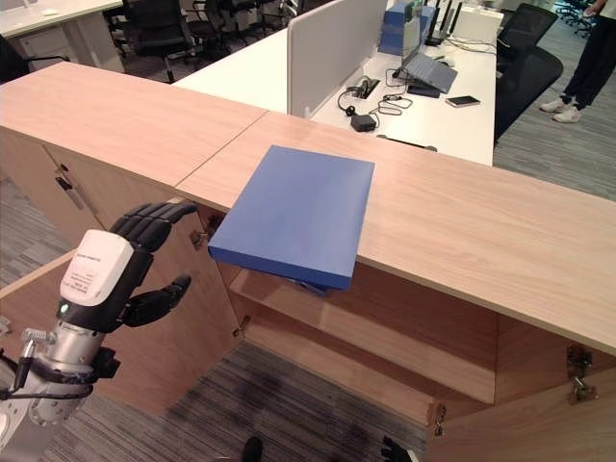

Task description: Put the empty folder in the office cabinet

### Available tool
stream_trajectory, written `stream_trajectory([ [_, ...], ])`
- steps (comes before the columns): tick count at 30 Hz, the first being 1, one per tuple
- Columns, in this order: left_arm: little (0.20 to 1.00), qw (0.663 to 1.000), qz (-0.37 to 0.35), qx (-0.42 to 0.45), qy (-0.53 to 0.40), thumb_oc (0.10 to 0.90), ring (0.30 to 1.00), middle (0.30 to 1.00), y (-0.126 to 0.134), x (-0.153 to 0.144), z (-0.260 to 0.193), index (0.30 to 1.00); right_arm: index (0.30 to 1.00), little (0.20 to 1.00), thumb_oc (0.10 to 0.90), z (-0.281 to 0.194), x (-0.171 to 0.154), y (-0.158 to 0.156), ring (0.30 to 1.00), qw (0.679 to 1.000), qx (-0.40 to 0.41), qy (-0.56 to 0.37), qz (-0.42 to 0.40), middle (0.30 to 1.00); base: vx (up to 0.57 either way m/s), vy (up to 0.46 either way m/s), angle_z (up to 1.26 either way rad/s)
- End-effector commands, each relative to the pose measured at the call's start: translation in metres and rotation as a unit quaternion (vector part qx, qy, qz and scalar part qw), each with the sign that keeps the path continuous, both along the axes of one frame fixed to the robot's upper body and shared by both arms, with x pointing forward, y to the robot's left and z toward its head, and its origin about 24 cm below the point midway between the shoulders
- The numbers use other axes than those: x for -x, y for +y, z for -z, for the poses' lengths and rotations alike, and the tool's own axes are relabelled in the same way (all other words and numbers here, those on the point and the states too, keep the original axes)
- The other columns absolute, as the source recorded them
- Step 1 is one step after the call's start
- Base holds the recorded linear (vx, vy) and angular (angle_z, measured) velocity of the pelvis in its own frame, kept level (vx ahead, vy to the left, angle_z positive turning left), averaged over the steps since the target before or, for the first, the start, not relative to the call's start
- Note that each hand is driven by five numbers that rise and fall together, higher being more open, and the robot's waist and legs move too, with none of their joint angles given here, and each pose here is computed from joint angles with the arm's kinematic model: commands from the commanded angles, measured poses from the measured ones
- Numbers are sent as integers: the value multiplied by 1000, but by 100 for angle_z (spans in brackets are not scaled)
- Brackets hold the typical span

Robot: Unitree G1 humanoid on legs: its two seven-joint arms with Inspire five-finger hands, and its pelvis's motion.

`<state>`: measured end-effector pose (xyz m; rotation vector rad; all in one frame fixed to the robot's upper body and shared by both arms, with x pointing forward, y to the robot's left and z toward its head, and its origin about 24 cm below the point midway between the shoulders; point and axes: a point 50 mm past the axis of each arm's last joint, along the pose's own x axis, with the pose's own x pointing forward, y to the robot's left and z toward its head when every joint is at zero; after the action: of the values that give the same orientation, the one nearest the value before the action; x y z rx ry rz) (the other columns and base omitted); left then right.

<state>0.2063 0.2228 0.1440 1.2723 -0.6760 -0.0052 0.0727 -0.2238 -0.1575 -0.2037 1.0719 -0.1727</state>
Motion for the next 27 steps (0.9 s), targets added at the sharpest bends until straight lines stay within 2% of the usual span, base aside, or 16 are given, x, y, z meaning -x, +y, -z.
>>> stream_trajectory([
  [1,900,987,72,-6,-146,800,900,900,-23,-3,-53,900,900,900,800,-10,-33,-4,900,997,18,-50,-48,900,11,8,-13],
  [14,900,985,125,11,-122,800,900,900,-44,-8,-51,900,900,900,800,-6,-23,-4,900,999,18,-28,-40,900,5,5,-9],
  [27,900,989,128,32,-65,800,900,900,-50,-20,-31,900,900,900,800,-4,-16,-7,900,999,23,-16,-25,900,6,2,-5],
])
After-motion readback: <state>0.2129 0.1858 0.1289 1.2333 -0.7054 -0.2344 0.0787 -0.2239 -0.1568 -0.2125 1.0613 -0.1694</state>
